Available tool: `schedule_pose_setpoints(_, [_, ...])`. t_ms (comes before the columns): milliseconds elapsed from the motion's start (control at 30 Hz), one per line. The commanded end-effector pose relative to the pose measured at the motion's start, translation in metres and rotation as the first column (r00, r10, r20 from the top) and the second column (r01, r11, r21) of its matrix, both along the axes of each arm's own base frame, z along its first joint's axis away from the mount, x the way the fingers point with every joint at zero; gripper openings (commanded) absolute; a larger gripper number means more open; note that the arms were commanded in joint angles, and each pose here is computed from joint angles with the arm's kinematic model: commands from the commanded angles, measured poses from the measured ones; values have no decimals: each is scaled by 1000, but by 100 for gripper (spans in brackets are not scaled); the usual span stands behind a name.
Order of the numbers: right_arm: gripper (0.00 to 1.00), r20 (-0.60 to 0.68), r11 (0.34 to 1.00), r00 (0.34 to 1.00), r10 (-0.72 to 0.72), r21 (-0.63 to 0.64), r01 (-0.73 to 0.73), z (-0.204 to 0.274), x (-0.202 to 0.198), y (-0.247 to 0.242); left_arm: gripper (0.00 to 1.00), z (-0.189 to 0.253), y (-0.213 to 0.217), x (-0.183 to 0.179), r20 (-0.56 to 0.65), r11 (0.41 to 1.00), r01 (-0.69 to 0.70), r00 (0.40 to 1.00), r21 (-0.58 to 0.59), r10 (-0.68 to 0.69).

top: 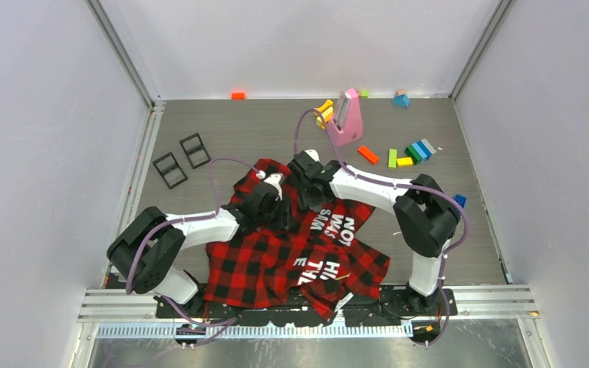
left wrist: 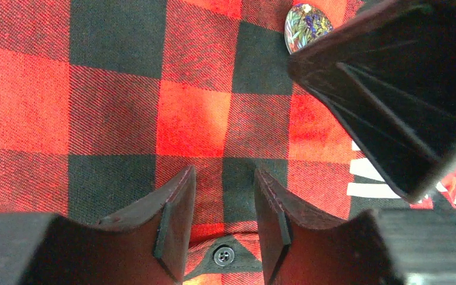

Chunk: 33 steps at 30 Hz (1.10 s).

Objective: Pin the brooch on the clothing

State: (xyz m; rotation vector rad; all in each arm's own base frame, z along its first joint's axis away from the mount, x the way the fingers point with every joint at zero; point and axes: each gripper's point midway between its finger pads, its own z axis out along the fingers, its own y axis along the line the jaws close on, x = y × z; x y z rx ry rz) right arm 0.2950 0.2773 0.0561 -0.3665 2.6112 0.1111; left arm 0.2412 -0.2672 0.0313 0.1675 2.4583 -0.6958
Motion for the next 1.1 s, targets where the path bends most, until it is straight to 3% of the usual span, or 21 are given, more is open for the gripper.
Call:
schedule_pose_setpoints(0, [54,45,999,999,10,-43,-8,-4,14,8,43,7,5,4,35,1000,-14,999,12,14])
schedule_pose_setpoints(333, [48,50,989,999,-10,-150,17,-34,18,-3,43,10,6,4,43,1000,-7,999,12,6])
schedule_pose_setpoints(500, [26,111,983,993,-33,-174,52,-22,22,-9,43,17,7,4,56,1000,-8,998,4,8])
schedule_pose_setpoints(600, [18,147,984,988,-51,-162,75,-7,23,-14,43,24,11,6,85,1000,-23,996,13,22])
schedule_pose_setpoints(800, [4,228,988,970,-81,-113,109,34,26,-20,43,51,14,8,124,1000,-23,992,4,22])
schedule_pose_setpoints(933, [1,259,991,962,-92,-71,114,61,25,-22,44,81,11,7,164,999,2,986,-33,3])
schedule_pose_setpoints(1000, [1,268,994,958,-99,-15,107,77,25,-23,47,101,11,8,199,998,11,980,-59,1])
schedule_pose_setpoints(1067, [1,244,988,967,-68,151,32,103,19,-9,53,125,9,6,230,993,41,973,-114,-14])
